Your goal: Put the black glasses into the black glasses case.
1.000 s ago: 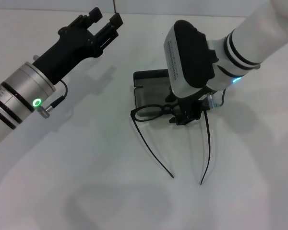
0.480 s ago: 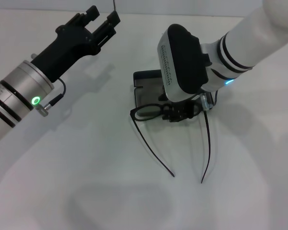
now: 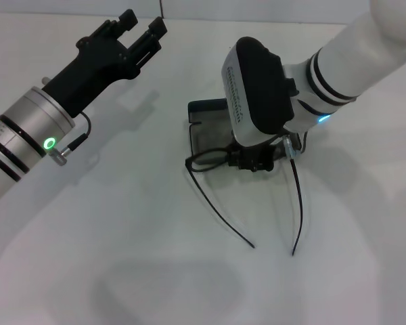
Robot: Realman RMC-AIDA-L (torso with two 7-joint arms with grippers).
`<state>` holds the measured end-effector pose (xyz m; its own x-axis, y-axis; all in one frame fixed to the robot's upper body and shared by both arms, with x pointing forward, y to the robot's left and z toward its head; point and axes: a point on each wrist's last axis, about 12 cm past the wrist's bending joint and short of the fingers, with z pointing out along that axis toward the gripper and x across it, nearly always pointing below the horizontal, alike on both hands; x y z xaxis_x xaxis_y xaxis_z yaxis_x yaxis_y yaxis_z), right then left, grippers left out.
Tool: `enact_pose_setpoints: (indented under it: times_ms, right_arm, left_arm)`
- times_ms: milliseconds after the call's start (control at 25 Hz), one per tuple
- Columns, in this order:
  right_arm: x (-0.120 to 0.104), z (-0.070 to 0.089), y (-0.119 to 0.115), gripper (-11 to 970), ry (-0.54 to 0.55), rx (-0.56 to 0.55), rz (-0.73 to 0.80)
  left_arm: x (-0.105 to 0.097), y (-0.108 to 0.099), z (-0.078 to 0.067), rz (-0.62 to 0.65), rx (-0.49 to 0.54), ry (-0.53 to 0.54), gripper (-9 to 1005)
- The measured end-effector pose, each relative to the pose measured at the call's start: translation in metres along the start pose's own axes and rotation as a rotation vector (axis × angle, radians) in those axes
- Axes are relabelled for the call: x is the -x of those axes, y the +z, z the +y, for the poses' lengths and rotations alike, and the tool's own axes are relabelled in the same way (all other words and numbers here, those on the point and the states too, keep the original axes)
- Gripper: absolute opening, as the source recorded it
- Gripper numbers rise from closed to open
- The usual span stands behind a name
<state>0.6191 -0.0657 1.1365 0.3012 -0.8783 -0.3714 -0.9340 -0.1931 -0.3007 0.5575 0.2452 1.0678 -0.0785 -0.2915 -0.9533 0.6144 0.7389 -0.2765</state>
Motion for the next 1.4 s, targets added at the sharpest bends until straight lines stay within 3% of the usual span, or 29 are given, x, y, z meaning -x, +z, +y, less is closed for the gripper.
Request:
enact_pose_setpoints:
  times_ms: [80,400,640,800,1000,1160,1400]
  right_arm:
    - [-0.001,-0.001,-0.001,203,0.013,-0.003,-0.006]
    - [-0.012,-0.003,-0.023,150,0.113,-0.024,-0.107]
    - [-0.055,-0.005,-0.06,131,0.329,-0.126,-0.364]
    - [-0.087,0.009,-0.078,117,0.451,-0.194,-0.559]
    - [-0.126,0.039,-0.094,102,0.569,-0.333,-0.788]
    - [-0.134,0.048,-0.092,102,0.599,-0.359,-0.857]
    - [-0.137,0.05,-0.086,101,0.625,-0.349,-0.856]
  left_arm:
    - [0.0,0.0,0.0,0.0,0.0,-0.002,639]
    - [0.003,0.001,-0.003,-0.004,-0.033,-0.008,639]
    - [0.01,0.002,-0.014,-0.01,-0.177,0.029,639]
    - [0.023,0.002,-0.023,-0.003,-0.349,0.041,639]
    - [0.034,0.006,-0.031,-0.002,-0.482,0.026,639]
    - [0.039,0.022,-0.039,0.039,-0.558,0.01,639]
    - [0.042,0.054,-0.061,0.123,-0.692,0.025,639]
